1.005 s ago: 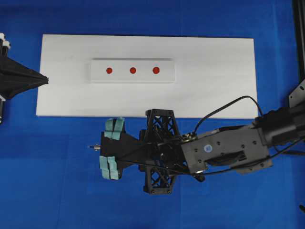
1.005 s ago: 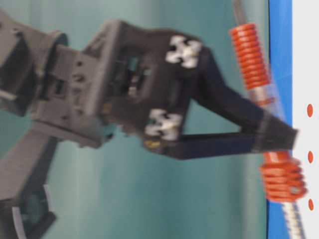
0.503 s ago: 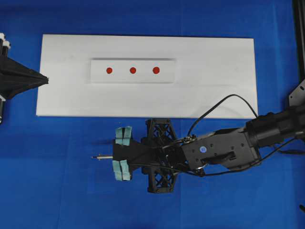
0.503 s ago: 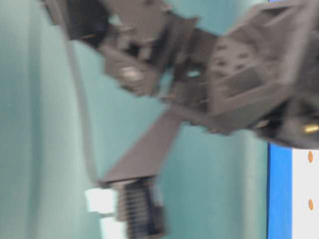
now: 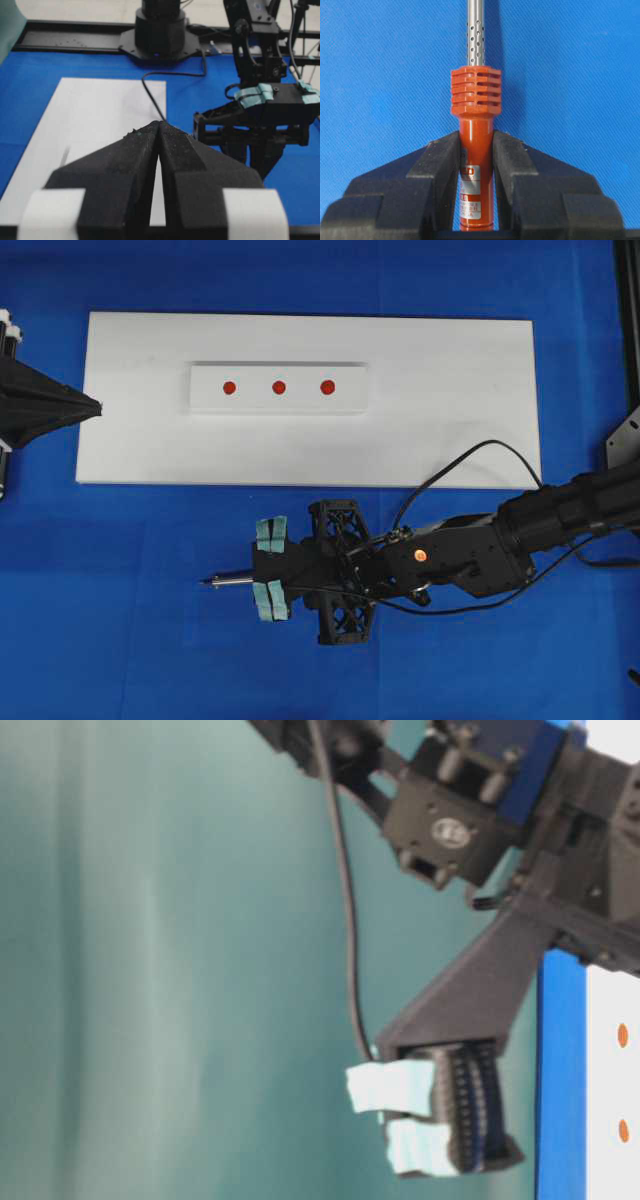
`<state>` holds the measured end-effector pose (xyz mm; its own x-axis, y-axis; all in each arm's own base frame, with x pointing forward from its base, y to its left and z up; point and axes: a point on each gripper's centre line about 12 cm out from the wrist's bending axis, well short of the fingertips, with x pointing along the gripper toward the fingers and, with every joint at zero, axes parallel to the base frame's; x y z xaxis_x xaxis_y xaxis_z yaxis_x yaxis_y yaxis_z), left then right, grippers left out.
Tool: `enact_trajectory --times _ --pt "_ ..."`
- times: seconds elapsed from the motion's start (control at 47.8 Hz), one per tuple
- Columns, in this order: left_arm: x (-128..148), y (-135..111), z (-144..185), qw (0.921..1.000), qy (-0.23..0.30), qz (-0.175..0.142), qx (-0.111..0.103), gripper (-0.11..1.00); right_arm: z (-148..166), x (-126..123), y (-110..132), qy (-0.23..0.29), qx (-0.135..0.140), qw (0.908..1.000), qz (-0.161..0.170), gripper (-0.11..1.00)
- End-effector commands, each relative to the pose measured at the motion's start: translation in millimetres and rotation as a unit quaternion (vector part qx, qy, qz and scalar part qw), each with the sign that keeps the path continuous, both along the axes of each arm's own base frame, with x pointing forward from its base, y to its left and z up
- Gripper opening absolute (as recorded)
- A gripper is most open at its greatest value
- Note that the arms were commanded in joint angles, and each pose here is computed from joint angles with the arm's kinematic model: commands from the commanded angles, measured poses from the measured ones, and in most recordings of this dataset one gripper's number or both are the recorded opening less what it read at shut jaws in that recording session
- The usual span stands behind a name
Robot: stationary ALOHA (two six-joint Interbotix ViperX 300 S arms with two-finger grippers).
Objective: Touch the tip of the soldering iron to the mark.
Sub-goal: 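Carry the iron back down to its spot on the blue cloth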
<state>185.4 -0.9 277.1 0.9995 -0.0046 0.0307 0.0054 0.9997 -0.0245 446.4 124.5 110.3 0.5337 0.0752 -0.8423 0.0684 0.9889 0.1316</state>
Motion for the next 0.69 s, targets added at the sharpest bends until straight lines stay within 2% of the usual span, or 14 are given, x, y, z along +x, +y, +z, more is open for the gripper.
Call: enact_trajectory --times 0.0,0.67 --pt "0.9 0.2 3.8 1.0 -0.005 0.001 0.001 0.0 9.0 3.6 0.3 -0.02 0.007 0.9998 0.001 0.07" --pt "0.9 0.2 3.6 1.0 -0.005 0.001 0.001 0.0 4.7 4.1 -4.0 -0.016 0.008 0.9998 -0.006 0.07"
